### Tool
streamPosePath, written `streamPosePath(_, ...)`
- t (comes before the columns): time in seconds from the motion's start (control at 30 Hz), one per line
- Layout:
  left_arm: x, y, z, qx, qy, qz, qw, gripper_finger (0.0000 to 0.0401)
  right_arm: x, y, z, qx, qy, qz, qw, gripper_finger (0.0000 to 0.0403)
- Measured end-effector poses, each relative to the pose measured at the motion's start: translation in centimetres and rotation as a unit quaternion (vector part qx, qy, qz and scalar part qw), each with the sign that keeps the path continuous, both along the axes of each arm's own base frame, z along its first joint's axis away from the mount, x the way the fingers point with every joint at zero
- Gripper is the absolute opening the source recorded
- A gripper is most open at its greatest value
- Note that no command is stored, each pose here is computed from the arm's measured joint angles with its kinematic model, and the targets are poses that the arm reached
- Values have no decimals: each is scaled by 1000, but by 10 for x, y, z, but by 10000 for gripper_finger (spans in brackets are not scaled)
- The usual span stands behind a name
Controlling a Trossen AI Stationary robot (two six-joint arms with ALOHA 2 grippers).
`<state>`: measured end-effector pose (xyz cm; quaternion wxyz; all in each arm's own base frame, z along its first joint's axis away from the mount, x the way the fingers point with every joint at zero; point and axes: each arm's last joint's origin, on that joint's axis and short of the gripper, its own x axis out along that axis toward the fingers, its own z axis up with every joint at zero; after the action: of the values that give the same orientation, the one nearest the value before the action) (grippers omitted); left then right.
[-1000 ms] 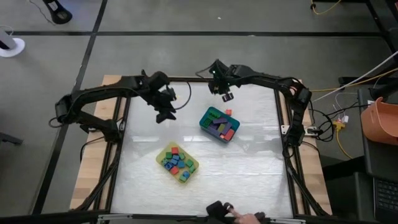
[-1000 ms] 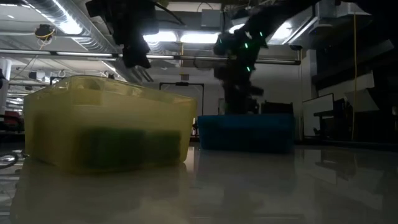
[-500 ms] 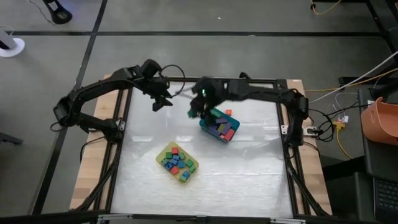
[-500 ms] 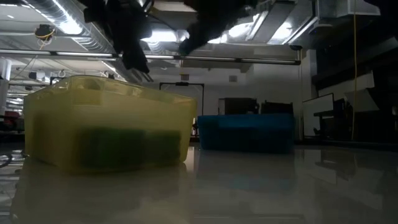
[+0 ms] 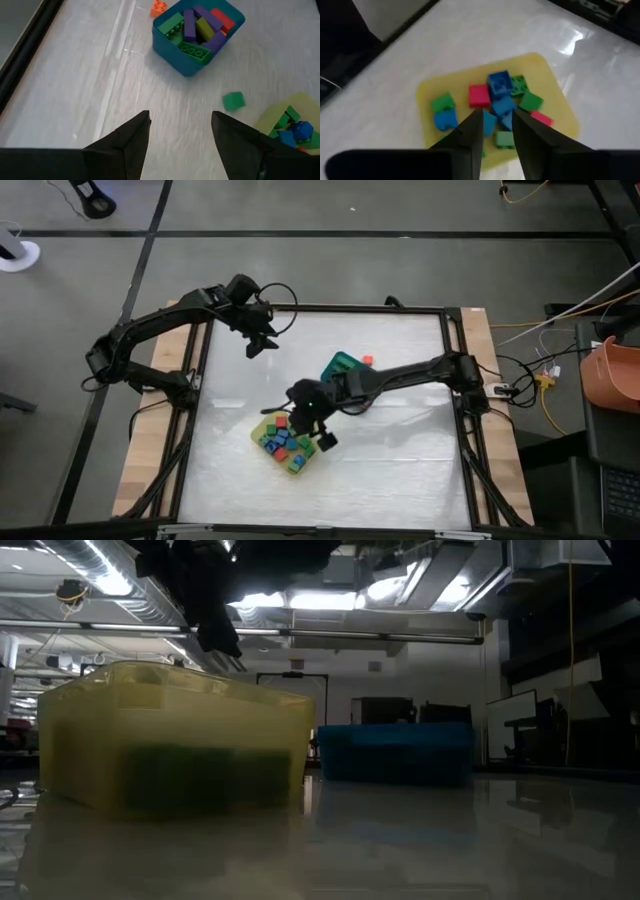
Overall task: Sort blocks by size
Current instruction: Put the small green wooden block into the yellow bin
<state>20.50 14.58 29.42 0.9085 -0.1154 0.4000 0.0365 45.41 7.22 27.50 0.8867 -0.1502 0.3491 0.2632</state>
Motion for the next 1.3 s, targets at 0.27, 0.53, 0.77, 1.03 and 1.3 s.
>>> streamPosePath(0.27, 2, -3, 0, -11, 2, 4, 1000, 200, 3, 1, 4, 43, 13, -69, 997, 88)
streamPosePath(0.53, 1, -6, -2, -20, 14, -1, 1000, 200, 3, -2, 3, 41, 24, -136, 989, 90)
streamPosePath(0.77, 0, -7, -3, -21, 22, -6, 1000, 200, -2, -6, -2, 73, 85, -196, 974, 104)
streamPosePath(1.03, 0, -7, -3, -17, 21, -11, 1000, 200, -4, -15, -5, 76, 109, -219, 967, 186)
streamPosePath(1.3, 0, -7, -3, -17, 21, -10, 1000, 200, -6, -47, -8, 70, 132, -223, 963, 220)
